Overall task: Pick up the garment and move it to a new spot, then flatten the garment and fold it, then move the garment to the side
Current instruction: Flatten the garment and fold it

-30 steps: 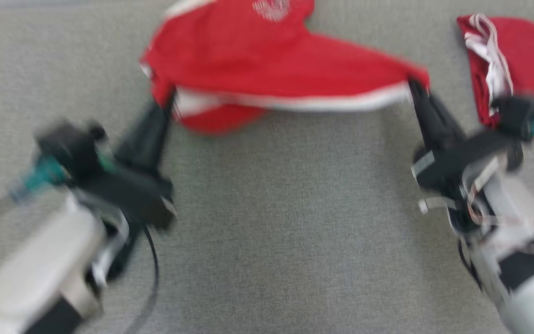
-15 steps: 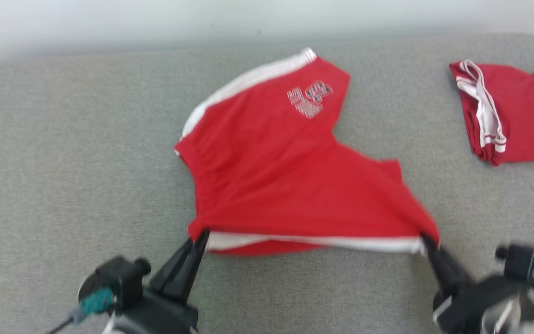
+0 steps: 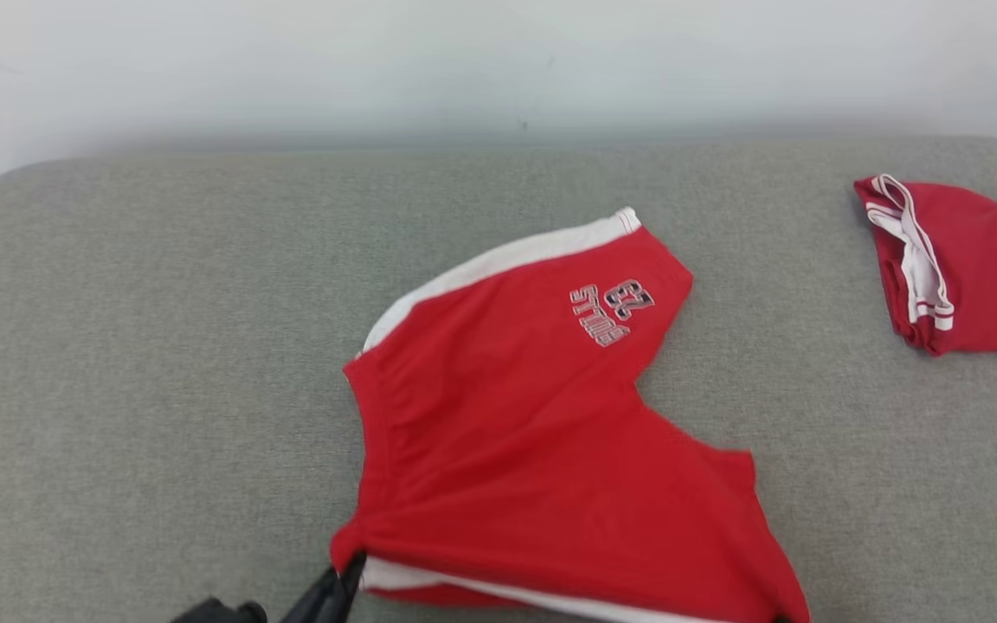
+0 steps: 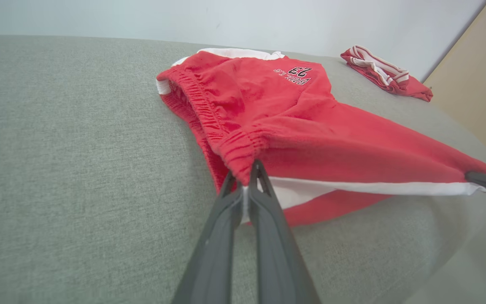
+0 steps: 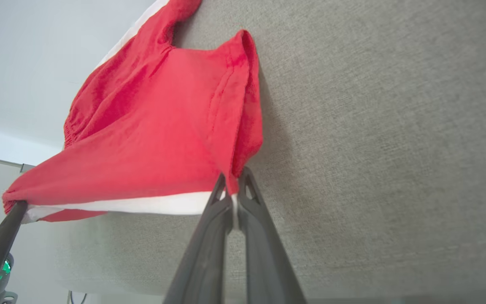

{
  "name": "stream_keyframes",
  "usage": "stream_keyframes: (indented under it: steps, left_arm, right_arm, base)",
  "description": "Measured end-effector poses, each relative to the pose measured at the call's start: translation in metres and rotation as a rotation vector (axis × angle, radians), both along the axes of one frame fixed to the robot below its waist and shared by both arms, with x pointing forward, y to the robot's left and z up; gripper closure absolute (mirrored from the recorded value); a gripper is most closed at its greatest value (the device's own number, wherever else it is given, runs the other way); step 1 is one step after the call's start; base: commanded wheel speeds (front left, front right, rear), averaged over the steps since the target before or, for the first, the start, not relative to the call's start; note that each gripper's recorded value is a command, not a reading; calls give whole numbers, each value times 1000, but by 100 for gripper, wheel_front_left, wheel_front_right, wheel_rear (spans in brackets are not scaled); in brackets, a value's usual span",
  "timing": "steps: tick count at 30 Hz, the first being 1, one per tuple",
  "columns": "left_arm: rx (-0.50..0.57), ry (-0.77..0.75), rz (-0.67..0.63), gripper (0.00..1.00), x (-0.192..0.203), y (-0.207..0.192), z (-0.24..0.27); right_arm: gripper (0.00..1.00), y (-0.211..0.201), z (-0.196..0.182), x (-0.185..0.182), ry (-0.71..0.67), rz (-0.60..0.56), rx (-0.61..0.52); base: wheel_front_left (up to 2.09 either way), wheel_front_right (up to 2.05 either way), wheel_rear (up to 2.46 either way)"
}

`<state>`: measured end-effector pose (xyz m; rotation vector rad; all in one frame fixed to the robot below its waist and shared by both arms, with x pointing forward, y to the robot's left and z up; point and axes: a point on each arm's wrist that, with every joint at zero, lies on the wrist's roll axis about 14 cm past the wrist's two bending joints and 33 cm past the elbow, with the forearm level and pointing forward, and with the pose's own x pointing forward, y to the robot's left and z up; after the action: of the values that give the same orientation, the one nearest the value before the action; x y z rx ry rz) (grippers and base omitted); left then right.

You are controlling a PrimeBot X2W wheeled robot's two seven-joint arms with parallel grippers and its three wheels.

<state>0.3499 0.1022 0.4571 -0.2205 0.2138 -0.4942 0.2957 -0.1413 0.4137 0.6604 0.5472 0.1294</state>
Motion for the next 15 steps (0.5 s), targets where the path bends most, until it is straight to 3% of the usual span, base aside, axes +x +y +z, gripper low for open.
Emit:
stream_keyframes:
  steps: [6, 15]
  left_arm:
    - [-5, 14, 5, 100, -9, 2, -6]
    - [-56, -49, -19, 100, 0, -15, 12]
  right_arm:
    - [100, -7, 5, -2, -2, -24, -13]
    - [100, -26, 38, 48, -102, -56, 4]
  base:
    - [0, 0, 0]
    - [0, 0, 0]
